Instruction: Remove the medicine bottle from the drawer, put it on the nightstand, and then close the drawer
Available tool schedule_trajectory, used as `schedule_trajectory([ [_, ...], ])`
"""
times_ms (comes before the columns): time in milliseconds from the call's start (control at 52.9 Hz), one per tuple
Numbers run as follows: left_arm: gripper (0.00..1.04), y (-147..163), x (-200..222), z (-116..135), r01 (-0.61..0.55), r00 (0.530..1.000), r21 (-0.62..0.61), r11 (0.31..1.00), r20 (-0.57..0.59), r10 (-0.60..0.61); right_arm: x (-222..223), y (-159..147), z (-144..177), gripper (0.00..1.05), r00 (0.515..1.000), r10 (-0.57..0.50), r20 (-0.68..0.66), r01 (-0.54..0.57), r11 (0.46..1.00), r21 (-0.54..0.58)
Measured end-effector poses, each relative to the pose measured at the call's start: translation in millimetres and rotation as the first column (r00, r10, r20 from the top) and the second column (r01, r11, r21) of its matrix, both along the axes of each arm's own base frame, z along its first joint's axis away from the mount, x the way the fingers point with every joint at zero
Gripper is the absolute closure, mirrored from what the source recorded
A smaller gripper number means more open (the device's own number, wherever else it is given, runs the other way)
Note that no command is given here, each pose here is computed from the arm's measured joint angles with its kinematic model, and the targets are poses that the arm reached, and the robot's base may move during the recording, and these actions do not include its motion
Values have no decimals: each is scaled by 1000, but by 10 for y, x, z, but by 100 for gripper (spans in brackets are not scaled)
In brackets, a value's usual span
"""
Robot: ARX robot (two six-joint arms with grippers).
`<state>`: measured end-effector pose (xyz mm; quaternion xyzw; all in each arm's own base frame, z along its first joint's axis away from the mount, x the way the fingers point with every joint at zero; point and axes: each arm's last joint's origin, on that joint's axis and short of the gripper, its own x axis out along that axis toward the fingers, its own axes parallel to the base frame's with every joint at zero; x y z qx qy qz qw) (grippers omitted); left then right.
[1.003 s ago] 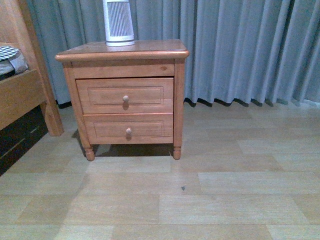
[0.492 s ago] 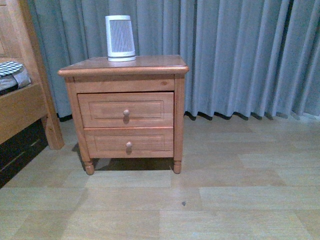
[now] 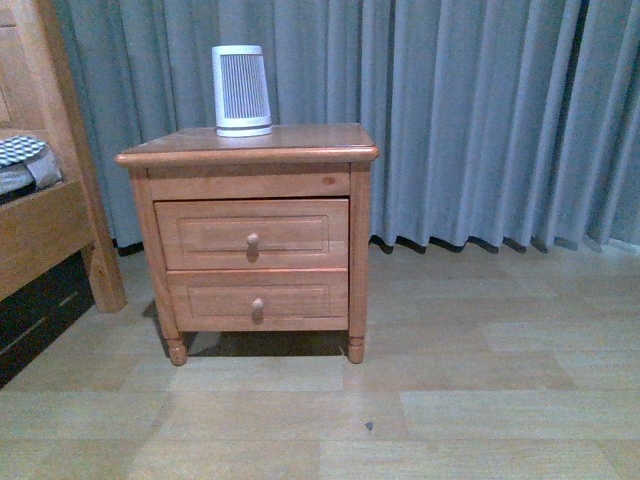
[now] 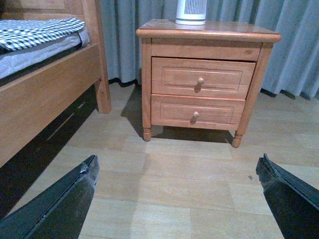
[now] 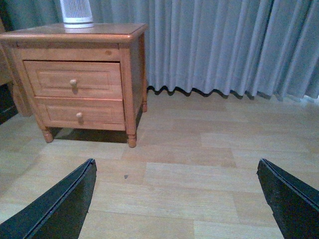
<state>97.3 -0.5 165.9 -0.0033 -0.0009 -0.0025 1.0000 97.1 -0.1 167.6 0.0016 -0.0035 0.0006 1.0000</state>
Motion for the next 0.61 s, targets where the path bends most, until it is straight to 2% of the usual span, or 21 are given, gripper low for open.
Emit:
schedule_trajectory([
  [605,7,0,0,0,0,1000,0,1000,0,0,0,0,0,7,1000,0,0,0,1000,0],
])
